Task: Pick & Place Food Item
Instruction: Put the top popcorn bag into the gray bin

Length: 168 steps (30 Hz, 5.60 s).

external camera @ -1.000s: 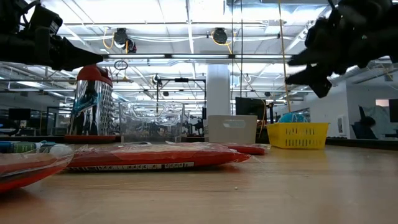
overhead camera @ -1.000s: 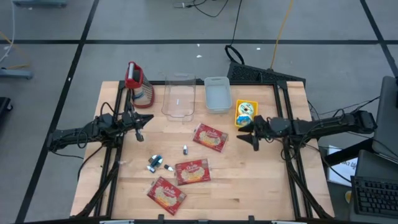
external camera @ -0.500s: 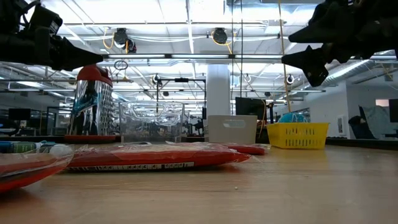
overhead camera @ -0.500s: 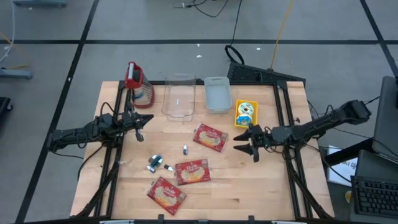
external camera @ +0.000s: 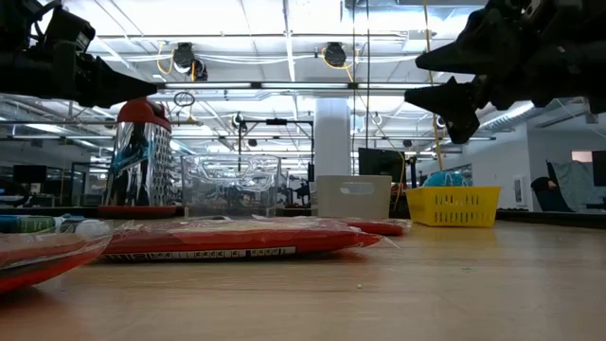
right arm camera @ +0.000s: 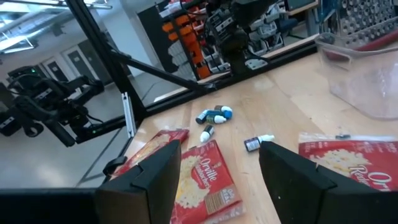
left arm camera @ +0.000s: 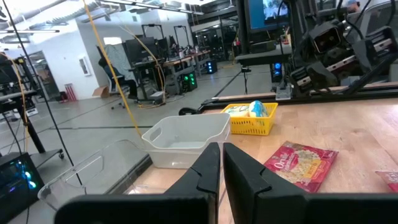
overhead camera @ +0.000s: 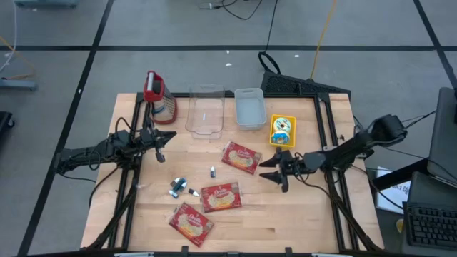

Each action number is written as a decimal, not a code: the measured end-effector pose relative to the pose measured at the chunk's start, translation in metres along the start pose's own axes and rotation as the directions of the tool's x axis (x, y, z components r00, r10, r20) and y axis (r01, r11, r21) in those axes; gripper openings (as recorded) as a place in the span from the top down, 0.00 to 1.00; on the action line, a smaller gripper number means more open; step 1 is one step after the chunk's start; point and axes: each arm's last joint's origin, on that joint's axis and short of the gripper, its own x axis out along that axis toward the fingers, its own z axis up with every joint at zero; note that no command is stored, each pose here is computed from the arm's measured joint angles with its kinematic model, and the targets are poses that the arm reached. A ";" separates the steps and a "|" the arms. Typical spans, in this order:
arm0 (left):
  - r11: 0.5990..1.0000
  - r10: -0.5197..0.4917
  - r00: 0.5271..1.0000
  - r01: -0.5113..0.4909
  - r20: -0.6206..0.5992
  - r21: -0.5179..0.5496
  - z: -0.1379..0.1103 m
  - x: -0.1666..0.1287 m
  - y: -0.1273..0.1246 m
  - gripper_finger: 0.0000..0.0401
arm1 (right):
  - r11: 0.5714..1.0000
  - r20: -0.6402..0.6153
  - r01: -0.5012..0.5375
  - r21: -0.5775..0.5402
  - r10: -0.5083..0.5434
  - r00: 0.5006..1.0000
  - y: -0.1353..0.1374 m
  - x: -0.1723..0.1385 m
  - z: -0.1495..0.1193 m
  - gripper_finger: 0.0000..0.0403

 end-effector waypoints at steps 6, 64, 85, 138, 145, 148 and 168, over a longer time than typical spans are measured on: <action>1.000 0.000 1.000 0.000 0.000 0.000 0.000 0.000 0.000 0.94 | 1.000 -0.002 0.000 -0.003 0.000 1.000 -0.002 0.008 -0.010 0.48; 1.000 0.000 1.000 0.000 0.000 0.000 0.000 0.000 0.000 0.94 | 0.508 -0.454 -0.134 -0.851 -0.584 0.673 -0.013 0.055 -0.054 0.64; 1.000 0.000 1.000 0.000 0.000 0.000 0.000 0.000 0.000 0.94 | 0.567 -0.495 -0.096 -0.818 -0.610 0.618 -0.018 0.050 -0.057 0.91; 1.000 0.000 1.000 0.000 0.000 0.000 0.000 0.000 0.000 0.94 | 0.744 -0.029 0.101 -0.661 -0.160 0.987 0.053 0.025 0.071 1.00; 1.000 0.000 1.000 0.000 0.000 0.000 0.000 0.000 0.000 0.94 | 0.721 0.072 0.158 -0.675 -0.149 0.986 0.051 0.027 0.084 1.00; 1.000 0.000 1.000 0.000 0.000 0.000 0.000 0.000 0.000 0.94 | 0.715 0.099 0.193 -0.672 -0.171 0.980 0.045 0.027 0.091 1.00; 1.000 0.000 1.000 0.000 0.000 0.000 0.000 0.000 0.000 0.94 | 0.525 0.465 0.582 -0.621 -0.350 0.813 -0.013 0.002 0.163 1.00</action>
